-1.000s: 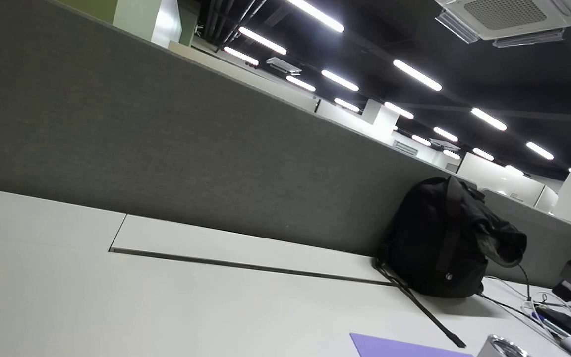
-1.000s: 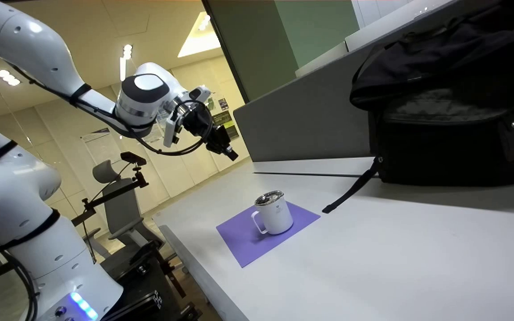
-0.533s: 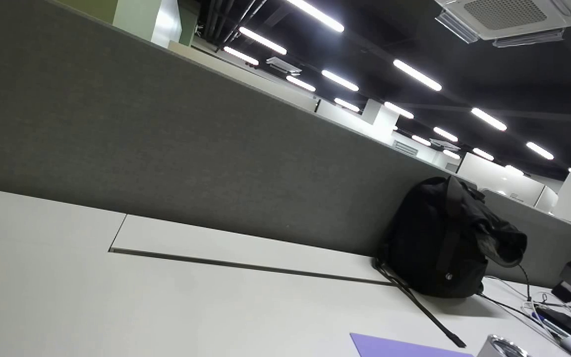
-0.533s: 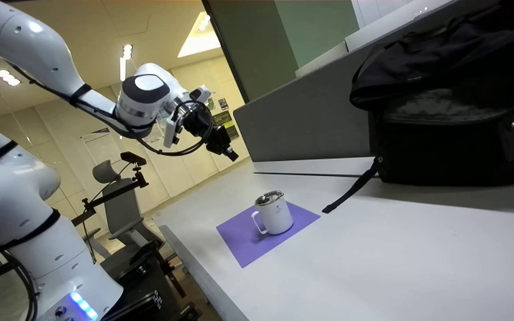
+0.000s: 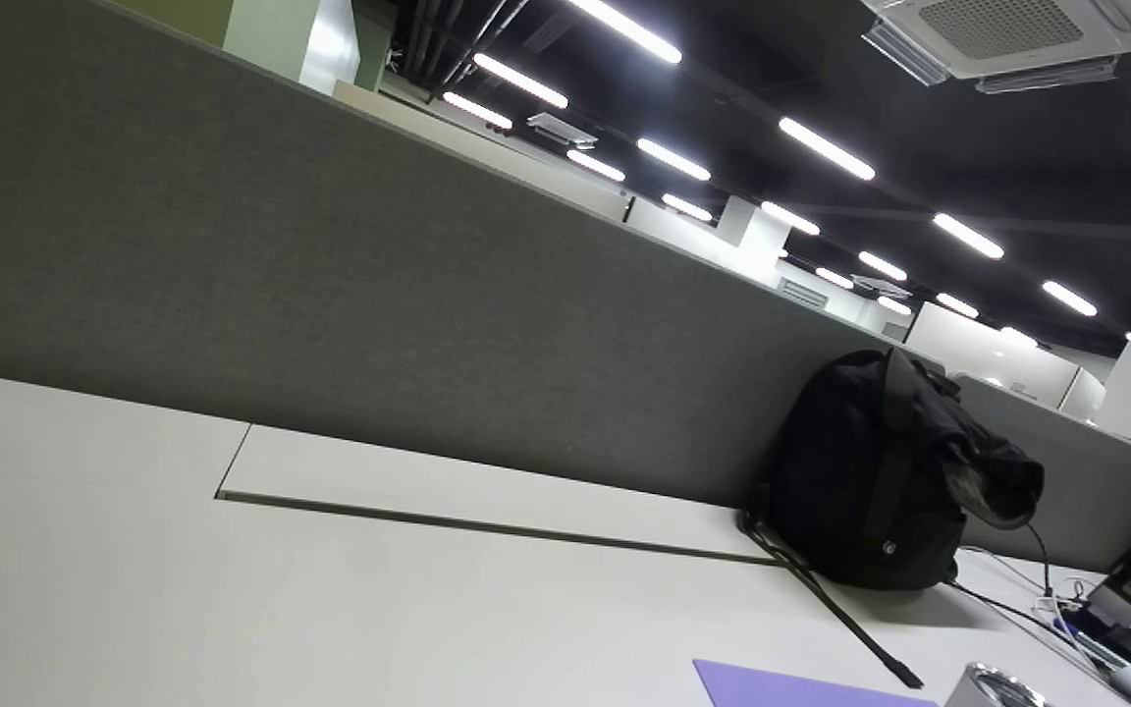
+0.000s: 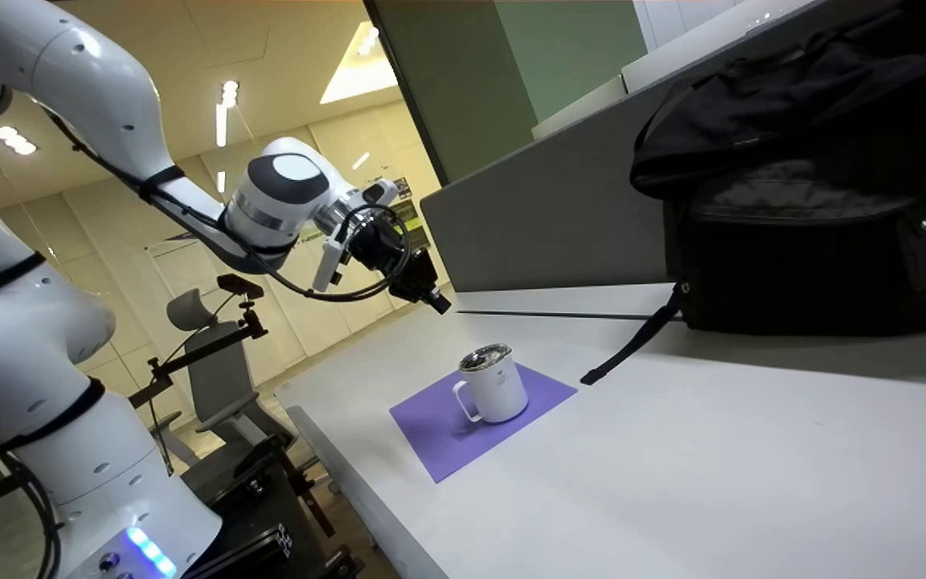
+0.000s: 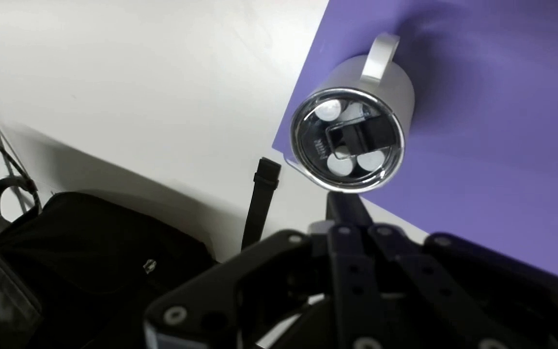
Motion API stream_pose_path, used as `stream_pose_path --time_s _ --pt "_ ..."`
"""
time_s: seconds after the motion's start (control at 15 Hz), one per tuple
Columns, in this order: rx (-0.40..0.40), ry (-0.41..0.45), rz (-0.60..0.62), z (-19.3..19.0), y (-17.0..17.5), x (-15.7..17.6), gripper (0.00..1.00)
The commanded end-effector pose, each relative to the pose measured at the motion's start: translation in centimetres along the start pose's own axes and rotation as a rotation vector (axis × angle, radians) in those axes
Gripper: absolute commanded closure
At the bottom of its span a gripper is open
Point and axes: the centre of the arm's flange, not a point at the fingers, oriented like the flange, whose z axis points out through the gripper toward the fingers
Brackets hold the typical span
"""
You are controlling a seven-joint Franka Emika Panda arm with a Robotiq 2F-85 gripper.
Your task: Remove the lid from the white mug
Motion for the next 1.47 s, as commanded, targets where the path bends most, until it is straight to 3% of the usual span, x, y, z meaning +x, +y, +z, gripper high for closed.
stream_pose_path --time_s 0.0,0.53,1.4 --pt "-0.016 0.022 0.039 4.2 0.4 0.5 1.00" --pt "0.004 -0.036 0.058 8.4 0.7 0.7 1.00" --pt "0.072 -0.047 0.060 8.8 -1.7 1.1 1.00"
